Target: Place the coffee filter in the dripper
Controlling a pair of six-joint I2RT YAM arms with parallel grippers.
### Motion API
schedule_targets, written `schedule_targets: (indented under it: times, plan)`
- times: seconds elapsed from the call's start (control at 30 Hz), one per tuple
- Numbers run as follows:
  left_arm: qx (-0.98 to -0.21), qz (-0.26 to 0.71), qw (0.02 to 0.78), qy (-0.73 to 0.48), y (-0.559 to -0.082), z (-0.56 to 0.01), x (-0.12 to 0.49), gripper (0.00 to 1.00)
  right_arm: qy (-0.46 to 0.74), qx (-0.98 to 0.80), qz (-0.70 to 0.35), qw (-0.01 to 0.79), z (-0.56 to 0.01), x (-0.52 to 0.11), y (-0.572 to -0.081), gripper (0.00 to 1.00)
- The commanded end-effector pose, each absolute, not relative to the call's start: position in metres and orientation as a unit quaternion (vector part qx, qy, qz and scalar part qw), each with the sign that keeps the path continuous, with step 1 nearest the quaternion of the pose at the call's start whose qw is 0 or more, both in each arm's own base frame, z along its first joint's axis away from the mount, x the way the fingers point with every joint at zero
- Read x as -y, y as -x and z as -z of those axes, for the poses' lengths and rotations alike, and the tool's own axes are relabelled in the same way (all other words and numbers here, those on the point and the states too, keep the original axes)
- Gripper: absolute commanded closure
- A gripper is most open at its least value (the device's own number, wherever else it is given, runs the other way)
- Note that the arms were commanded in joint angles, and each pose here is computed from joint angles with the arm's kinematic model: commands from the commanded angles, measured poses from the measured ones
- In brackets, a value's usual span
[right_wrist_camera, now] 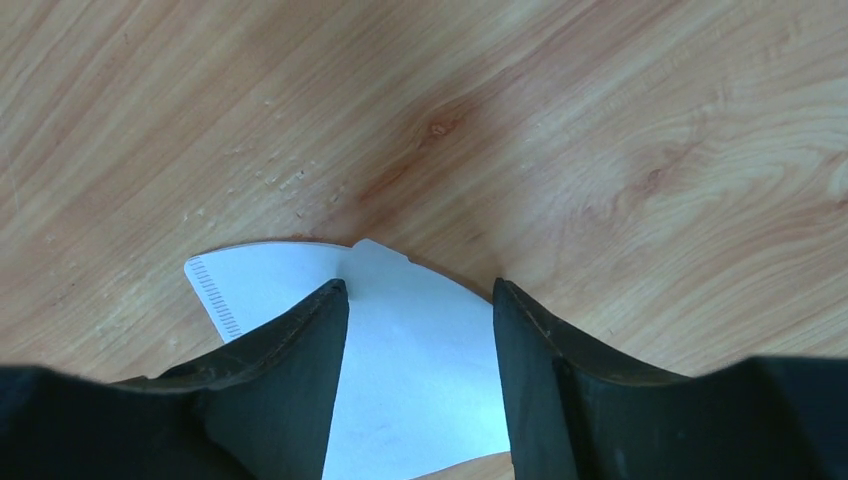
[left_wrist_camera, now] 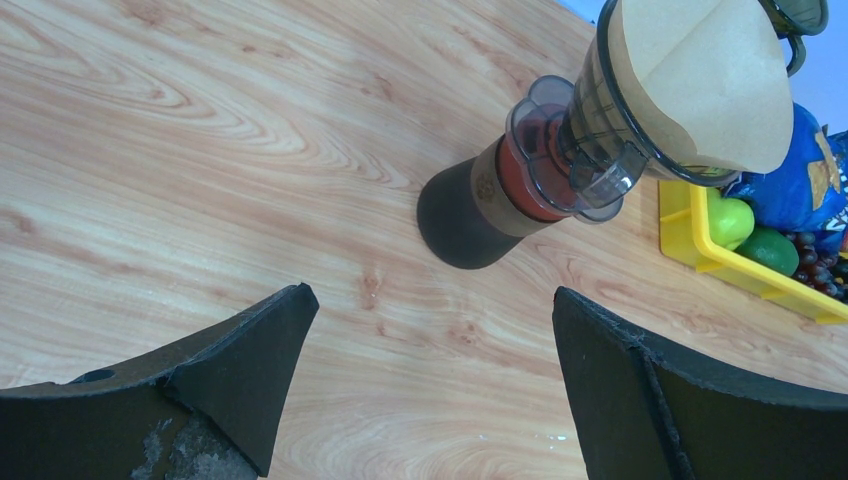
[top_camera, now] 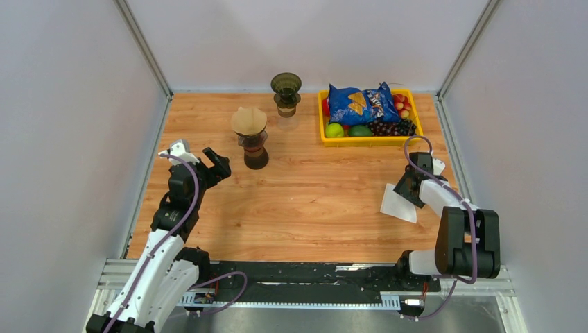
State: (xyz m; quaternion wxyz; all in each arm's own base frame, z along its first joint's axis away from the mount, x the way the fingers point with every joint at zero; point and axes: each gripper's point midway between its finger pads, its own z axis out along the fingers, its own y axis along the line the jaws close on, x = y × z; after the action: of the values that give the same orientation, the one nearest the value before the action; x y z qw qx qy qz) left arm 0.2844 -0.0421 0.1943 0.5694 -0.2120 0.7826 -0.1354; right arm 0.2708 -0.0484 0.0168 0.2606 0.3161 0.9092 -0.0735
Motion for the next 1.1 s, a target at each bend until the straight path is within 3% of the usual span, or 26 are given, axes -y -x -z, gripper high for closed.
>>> schedule_targets:
  times: [0.0,0.43,0.63,0.87,1.07]
  plan:
    - [-0.770,0.143,0.582,0.218,-0.287,-0.201,0.041,0.00,-0.312,-0.919,0.023,0.239,-0.003,0.027,-0.265,0.47]
    - [-0.769,0.145,0.583,0.218,-0.286,-0.203,0.041,0.00,-0.305,-0.921,0.020,0.240,-0.001,0.010,-0.266,0.79]
    - [-0.769,0.144,0.583,0.218,-0.286,-0.202,0.041,0.00,-0.280,-0.929,0.008,0.242,-0.002,-0.012,-0.267,0.77]
    - [-0.769,0.144,0.583,0.217,-0.285,-0.202,0.041,0.00,-0.185,-0.946,-0.064,0.259,-0.025,-0.099,-0.280,0.75]
    - [-0.770,0.143,0.583,0.217,-0.284,-0.203,0.041,0.00,-0.142,-0.944,-0.083,0.285,-0.053,-0.131,-0.292,0.62]
